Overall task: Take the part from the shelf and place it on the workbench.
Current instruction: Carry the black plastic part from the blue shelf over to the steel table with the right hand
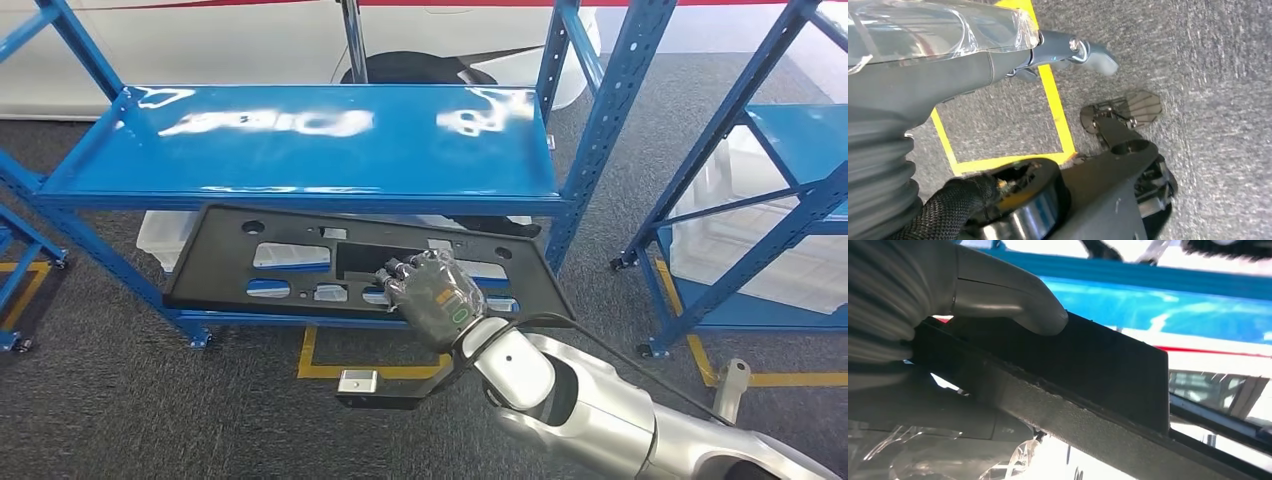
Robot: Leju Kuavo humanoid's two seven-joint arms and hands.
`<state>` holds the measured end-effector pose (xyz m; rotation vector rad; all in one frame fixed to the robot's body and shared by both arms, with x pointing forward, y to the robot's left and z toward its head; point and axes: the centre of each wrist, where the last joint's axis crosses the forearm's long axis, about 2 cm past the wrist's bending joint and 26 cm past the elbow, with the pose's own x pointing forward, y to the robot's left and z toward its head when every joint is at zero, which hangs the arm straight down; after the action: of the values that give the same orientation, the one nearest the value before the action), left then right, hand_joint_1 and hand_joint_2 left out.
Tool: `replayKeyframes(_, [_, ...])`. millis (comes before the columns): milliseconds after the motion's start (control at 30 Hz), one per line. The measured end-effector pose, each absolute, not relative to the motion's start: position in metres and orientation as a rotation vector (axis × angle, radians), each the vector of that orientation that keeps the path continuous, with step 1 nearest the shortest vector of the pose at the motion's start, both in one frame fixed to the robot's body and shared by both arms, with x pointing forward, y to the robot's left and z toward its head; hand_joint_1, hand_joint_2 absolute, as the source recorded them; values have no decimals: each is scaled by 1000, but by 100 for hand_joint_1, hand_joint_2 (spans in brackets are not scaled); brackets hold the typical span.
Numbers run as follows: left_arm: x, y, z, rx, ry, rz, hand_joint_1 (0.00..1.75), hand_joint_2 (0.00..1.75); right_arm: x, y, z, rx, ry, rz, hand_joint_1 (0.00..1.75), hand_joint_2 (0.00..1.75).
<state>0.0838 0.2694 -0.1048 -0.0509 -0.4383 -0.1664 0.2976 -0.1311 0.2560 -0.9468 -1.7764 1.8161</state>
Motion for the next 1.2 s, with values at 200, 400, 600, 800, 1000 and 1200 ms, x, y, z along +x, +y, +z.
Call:
replayKeyframes(200, [85,270,-104,-49,-442,-173,0,175,294,-130,258,-988,-1840,1815,175,175])
replayKeyframes(400, [86,270,-104,-48,-443,-175,0,175,293,-130,258,-970,-1853,1822,175,175])
replayKeyframes(600, [85,270,-105,-50,-439,-173,0,175,293,-129,259,-937,-1865,1829,175,175])
replayKeyframes(800, [84,270,-105,-48,-438,-173,0,175,293,-129,259,-912,-1869,1834,175,175])
replayKeyframes(1000, [85,271,-105,-33,-428,-177,0,175,293,-126,263,-900,-1890,1822,175,175])
replayKeyframes(1200, [85,271,-105,-33,-428,-176,0,175,292,-124,263,-891,-1897,1819,175,175])
